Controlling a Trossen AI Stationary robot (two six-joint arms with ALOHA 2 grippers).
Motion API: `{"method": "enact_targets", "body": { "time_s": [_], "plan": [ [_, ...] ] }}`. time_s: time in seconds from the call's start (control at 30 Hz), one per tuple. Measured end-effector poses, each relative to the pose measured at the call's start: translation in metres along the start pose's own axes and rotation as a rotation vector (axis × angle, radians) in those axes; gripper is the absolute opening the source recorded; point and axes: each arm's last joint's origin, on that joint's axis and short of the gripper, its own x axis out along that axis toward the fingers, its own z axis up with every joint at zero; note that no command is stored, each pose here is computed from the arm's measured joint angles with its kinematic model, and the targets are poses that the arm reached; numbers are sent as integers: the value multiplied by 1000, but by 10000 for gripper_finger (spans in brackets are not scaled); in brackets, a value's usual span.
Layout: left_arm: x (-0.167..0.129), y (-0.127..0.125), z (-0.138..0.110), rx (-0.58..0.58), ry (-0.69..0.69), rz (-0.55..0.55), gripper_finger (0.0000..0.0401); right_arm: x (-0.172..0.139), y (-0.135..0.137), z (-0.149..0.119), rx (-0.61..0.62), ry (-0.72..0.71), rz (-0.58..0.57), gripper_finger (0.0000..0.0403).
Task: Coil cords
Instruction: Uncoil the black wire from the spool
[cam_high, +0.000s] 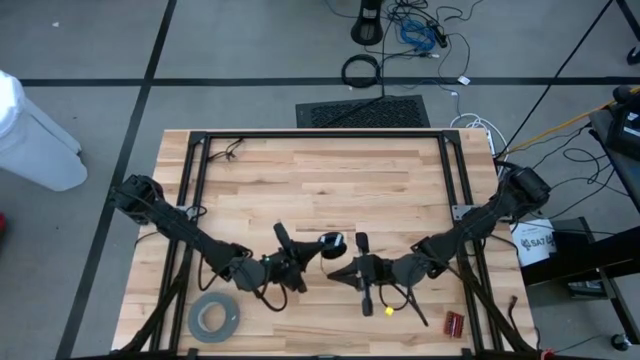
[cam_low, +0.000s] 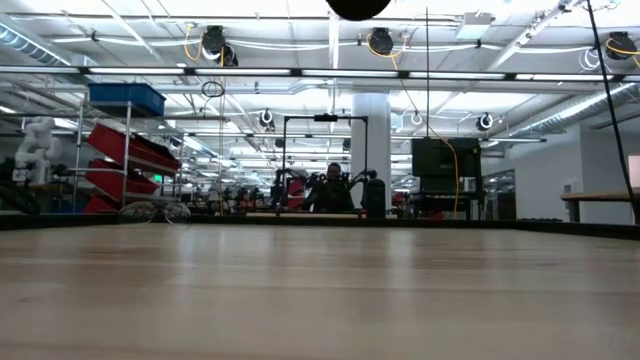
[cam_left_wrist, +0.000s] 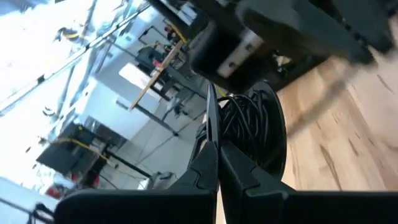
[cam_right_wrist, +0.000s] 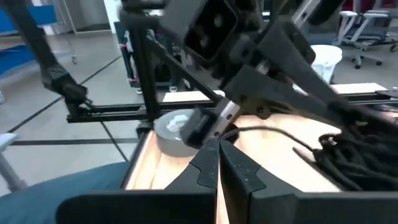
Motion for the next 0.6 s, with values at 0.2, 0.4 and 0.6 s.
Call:
{"method": "enact_targets", "body": {
  "time_s": [0.2,0.4,0.6],
  "plan": [
    [6,9,5,-102,25,54,1,10,-6,-6,-18,-14,-43,0],
    [5,12,12,-165,12,59,1,17,-11,-15,-48,13,-100,0],
    [-7,8,23,-186,-31,35,1,17,-12,-20,-84,56,-136,0]
  ]
}}
